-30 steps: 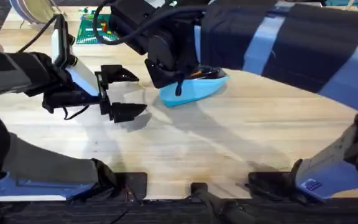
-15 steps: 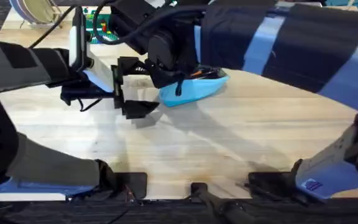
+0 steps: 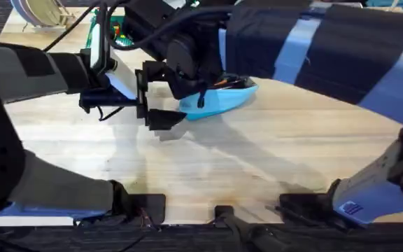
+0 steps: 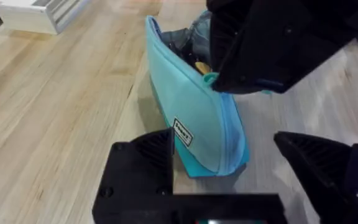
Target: Unzip the bag, pick up the pens from the table one at a time and place them inside, then zip the bag closed.
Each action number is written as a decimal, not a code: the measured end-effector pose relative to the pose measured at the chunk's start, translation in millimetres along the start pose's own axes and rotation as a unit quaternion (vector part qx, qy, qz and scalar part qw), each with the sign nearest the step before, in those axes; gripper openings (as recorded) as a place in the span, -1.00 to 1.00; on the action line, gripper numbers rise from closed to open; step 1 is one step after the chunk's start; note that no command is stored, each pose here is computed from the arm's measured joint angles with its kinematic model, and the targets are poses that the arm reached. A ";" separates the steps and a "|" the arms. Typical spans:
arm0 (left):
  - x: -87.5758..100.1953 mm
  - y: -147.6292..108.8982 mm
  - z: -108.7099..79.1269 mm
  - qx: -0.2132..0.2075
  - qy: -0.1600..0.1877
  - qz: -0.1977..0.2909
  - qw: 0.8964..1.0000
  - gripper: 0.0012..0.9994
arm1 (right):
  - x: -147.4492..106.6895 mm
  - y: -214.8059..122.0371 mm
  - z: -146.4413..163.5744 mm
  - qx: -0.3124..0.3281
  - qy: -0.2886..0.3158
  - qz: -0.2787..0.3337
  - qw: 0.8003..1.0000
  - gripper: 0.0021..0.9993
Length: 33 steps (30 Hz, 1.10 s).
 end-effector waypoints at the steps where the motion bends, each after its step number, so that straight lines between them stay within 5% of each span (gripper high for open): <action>1: 0.1 0.1 0.3 0.000 -0.003 0.000 1.000 0.99 | 0.0 0.0 0.0 0.000 0.000 0.000 1.000 -0.94; 14: 0.0 0.1 0.3 0.000 -0.024 0.000 1.000 0.97 | 0.0 0.0 0.0 0.000 0.000 0.000 1.000 -0.94; 17: 0.0 0.1 0.4 0.000 -0.025 0.000 1.000 0.60 | 0.0 0.0 0.0 0.000 0.000 0.000 1.000 -0.94; 25: 0.1 0.1 -1.1 -0.002 -0.033 0.001 0.999 0.39 | 0.0 0.0 0.0 0.000 0.000 0.000 1.000 -0.94; 33: -1.4 0.2 -1.5 -0.003 -0.033 0.006 0.999 -0.11 | 0.0 0.0 0.0 0.000 0.000 0.000 1.000 -0.94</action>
Point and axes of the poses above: each hand's point on the last joint's axis, 136 mm out from that joint toward the fingers, its own y axis out along the fingers, its own z axis along the line the jaws close on, x = y × z, the point moved 3 cm from there along -y, back along the fingers, and after that the axes turned 13 degrees about y, right-handed, at the moved point
